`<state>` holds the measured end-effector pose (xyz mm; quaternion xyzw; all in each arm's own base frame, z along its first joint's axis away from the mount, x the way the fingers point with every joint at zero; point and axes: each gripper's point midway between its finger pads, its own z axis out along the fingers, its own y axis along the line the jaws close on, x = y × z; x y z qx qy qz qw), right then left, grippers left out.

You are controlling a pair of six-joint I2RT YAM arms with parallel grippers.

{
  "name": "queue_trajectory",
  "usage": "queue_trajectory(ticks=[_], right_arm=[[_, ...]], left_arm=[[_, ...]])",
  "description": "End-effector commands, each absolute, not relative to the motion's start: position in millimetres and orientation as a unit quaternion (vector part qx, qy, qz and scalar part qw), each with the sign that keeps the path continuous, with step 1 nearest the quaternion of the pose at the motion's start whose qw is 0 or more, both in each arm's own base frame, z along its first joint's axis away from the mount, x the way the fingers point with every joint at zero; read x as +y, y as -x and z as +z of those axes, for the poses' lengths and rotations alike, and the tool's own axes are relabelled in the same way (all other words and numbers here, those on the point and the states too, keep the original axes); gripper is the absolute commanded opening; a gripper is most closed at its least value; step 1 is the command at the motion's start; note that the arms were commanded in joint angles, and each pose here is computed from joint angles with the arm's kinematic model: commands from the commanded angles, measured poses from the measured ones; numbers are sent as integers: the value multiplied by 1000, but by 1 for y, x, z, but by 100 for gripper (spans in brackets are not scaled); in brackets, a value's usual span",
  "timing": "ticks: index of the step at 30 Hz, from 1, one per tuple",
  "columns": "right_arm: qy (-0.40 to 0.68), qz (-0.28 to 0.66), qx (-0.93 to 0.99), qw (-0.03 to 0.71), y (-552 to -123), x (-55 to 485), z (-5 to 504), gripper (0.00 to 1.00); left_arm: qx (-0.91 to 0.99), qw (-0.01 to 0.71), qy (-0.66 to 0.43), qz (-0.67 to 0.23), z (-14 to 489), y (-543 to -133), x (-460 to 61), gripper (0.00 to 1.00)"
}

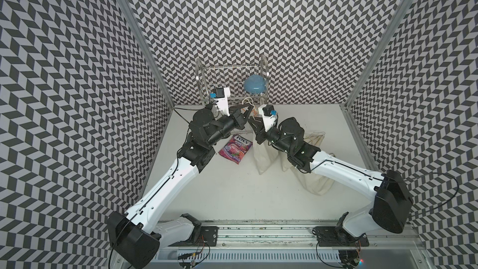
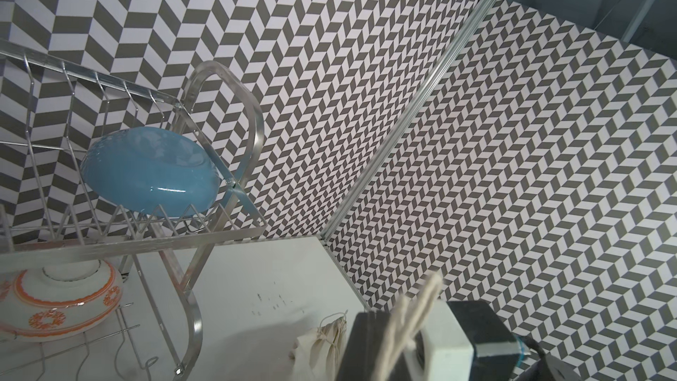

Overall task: Close the soil bag
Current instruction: Frap the soil bag at the center of the board, then place the soil bag at the center of the board.

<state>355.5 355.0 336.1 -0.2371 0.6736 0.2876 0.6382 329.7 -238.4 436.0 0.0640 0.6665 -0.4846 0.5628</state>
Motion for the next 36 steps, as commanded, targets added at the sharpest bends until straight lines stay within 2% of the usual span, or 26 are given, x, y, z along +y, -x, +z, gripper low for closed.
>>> queue_trajectory(ticks=[1, 5, 8, 16, 20, 25, 29, 32, 36], right_arm=[[198, 117, 779, 583, -388, 291, 230, 10], [162, 0, 829, 536, -396, 222, 163, 10], [134, -72, 844, 515, -398, 179, 141, 12], [73, -157, 828, 533, -401, 134, 187, 17], [64, -171, 824, 536, -399, 127, 186, 17], [74, -173, 841, 507, -399, 129, 154, 18], [86, -133, 848, 506, -399, 139, 148, 18], [107, -69, 844, 521, -396, 159, 167, 18], [129, 39, 803, 580, -379, 182, 228, 31]], left_arm=[[582, 648, -52, -488, 510, -305, -197, 0], [555, 680, -38, -478, 539, -293, -170, 0], [541, 692, -37, -476, 554, -287, -160, 0], [496, 724, -64, -475, 615, -255, -144, 0], [498, 720, -62, -480, 616, -254, -145, 0], [523, 703, -32, -481, 584, -275, -145, 0], [544, 695, 11, -470, 547, -293, -135, 0], [579, 686, 62, -437, 504, -321, -125, 0], [622, 660, 134, -400, 425, -351, -111, 0]])
